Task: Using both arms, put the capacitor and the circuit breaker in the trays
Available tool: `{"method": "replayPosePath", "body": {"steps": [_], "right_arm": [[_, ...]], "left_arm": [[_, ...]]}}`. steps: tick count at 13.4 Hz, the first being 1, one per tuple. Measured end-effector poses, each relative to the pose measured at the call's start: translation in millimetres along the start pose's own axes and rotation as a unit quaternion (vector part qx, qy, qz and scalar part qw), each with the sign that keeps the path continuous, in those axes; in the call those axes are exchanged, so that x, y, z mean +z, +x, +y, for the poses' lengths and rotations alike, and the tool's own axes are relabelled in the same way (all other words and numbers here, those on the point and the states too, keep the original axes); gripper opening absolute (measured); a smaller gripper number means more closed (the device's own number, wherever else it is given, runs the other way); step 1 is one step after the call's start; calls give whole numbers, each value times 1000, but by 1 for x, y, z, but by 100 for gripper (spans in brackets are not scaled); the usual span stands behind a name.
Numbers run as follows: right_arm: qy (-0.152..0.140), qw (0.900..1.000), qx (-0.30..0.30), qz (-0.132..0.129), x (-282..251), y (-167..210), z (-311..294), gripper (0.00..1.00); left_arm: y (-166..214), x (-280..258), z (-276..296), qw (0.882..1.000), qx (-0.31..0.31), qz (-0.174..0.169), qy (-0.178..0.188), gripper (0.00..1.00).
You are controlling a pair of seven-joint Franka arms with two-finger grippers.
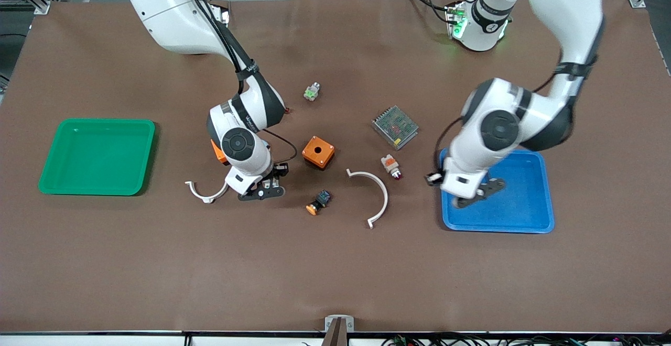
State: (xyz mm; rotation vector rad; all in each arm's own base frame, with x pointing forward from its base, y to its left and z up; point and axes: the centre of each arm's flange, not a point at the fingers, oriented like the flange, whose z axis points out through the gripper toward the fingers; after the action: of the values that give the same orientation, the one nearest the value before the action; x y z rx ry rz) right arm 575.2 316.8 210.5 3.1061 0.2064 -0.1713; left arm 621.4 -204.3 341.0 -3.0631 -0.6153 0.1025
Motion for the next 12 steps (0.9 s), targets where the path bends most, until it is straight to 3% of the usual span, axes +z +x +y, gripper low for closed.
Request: {"method": "replayPosePath", "body": {"steps": [3, 6, 9, 12], "right_arm": [[-6, 1000, 4, -14, -28, 0, 5, 40], [-15, 998, 27, -49, -102, 6, 36, 40], [-11, 995, 68, -71, -189, 6, 112, 40], [-1, 994, 74, -86, -228, -5, 232, 40]], "left_arm": [[55, 17, -86, 1000, 17, -20, 6, 34], [87, 49, -160, 998, 26, -51, 6, 34], [100, 88, -193, 997, 27, -77, 0, 34], [91, 125, -181, 997, 36, -71, -16, 34]]}}
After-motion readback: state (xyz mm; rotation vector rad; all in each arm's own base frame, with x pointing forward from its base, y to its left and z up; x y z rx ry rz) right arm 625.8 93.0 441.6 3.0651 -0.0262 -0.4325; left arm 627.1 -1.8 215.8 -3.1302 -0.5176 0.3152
